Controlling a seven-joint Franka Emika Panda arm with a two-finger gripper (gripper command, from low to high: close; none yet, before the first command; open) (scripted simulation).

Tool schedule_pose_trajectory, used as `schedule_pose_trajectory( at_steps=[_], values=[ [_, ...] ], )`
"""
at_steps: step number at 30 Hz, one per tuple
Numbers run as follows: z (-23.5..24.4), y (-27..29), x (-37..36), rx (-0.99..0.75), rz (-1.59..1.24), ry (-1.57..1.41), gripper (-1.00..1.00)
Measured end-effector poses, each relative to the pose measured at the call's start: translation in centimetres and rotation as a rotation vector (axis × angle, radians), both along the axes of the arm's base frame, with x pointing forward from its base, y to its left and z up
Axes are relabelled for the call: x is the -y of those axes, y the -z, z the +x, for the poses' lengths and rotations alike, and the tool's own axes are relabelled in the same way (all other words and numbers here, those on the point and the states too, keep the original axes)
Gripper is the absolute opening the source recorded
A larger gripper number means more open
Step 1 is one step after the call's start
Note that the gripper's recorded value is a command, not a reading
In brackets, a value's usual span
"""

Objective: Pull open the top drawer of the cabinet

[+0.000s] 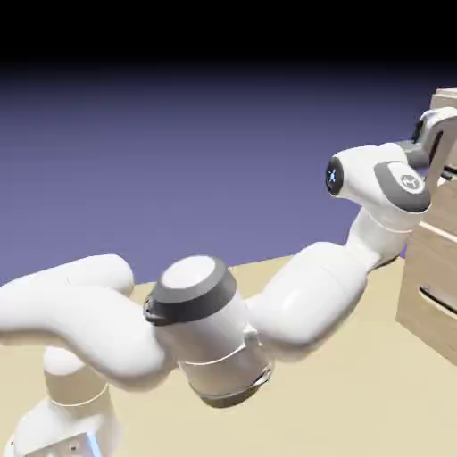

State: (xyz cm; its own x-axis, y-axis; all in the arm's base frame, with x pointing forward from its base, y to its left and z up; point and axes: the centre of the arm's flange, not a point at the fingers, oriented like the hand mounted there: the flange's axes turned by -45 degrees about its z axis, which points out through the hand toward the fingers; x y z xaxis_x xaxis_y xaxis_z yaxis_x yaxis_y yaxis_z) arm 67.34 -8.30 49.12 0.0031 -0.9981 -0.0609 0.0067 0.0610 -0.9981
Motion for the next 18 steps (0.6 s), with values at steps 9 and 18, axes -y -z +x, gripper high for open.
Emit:
schedule_pose_trajectory(
  at_steps=[9,18],
  values=[
    [5.5,1.3,-0.7,-0.007,-0.061,0.002,0.0],
    [1.8,1.3,-0.7,-0.006,-0.061,0.002,-1.0]
  ],
)
